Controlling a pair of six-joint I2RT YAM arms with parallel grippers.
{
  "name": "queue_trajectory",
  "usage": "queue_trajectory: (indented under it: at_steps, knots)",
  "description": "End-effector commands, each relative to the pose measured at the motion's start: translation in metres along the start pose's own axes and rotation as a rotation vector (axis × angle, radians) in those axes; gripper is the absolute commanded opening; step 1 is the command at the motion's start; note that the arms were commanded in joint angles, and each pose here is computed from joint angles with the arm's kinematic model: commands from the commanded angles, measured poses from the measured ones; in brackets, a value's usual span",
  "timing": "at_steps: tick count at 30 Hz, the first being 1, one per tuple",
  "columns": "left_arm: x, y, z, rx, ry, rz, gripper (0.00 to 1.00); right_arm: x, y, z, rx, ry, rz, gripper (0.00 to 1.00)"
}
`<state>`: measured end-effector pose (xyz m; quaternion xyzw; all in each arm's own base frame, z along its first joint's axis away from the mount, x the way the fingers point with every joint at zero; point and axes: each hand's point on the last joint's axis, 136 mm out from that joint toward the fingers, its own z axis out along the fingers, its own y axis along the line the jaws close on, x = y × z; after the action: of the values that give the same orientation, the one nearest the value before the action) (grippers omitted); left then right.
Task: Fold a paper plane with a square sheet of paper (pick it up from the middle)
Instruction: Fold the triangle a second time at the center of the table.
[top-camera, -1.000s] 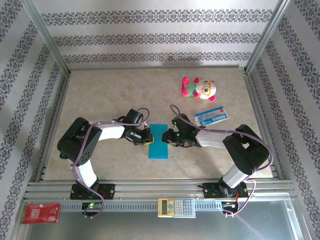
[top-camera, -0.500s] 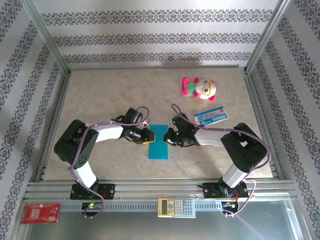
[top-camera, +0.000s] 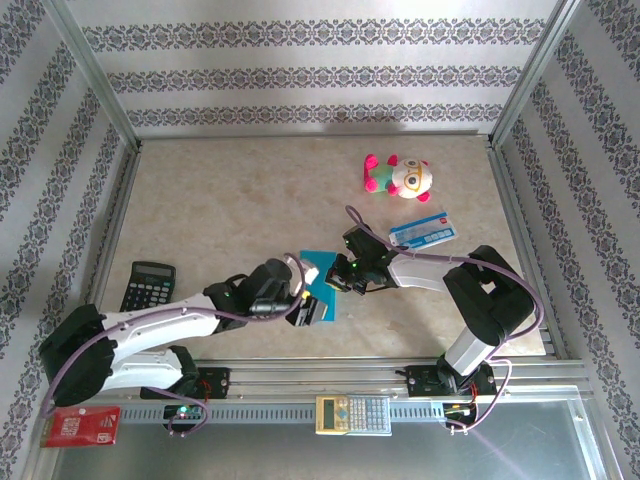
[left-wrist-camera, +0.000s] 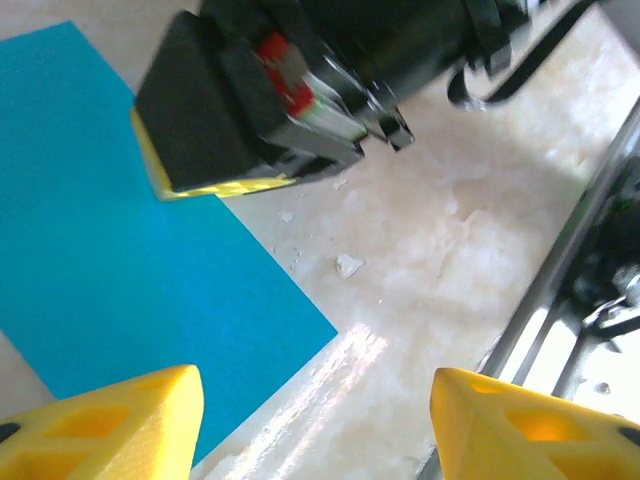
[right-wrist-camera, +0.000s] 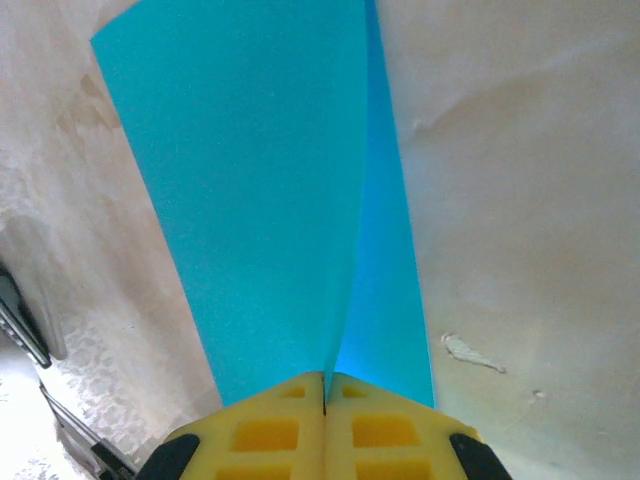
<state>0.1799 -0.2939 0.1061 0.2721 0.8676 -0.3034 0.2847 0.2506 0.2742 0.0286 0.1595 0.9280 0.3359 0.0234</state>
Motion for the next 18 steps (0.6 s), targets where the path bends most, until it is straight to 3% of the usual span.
queue_trajectory:
  at_steps: [1, 10, 15, 18]
  knots:
    - [0.0, 0.013, 0.006, -0.148, -0.024, 0.162, 0.65, -0.002, 0.008, -0.005, -0.016, 0.013, 0.032, 0.05]
    - [0.013, 0.008, 0.04, -0.204, 0.067, 0.275, 0.65, -0.001, 0.008, -0.005, -0.013, 0.019, 0.024, 0.04]
    - [0.013, 0.014, 0.046, -0.248, 0.079, 0.279, 0.54, -0.001, 0.006, -0.005, -0.008, 0.02, 0.026, 0.04]
    - [0.013, 0.017, 0.047, -0.263, 0.084, 0.279, 0.42, 0.0, 0.004, -0.004, -0.003, 0.019, 0.026, 0.03]
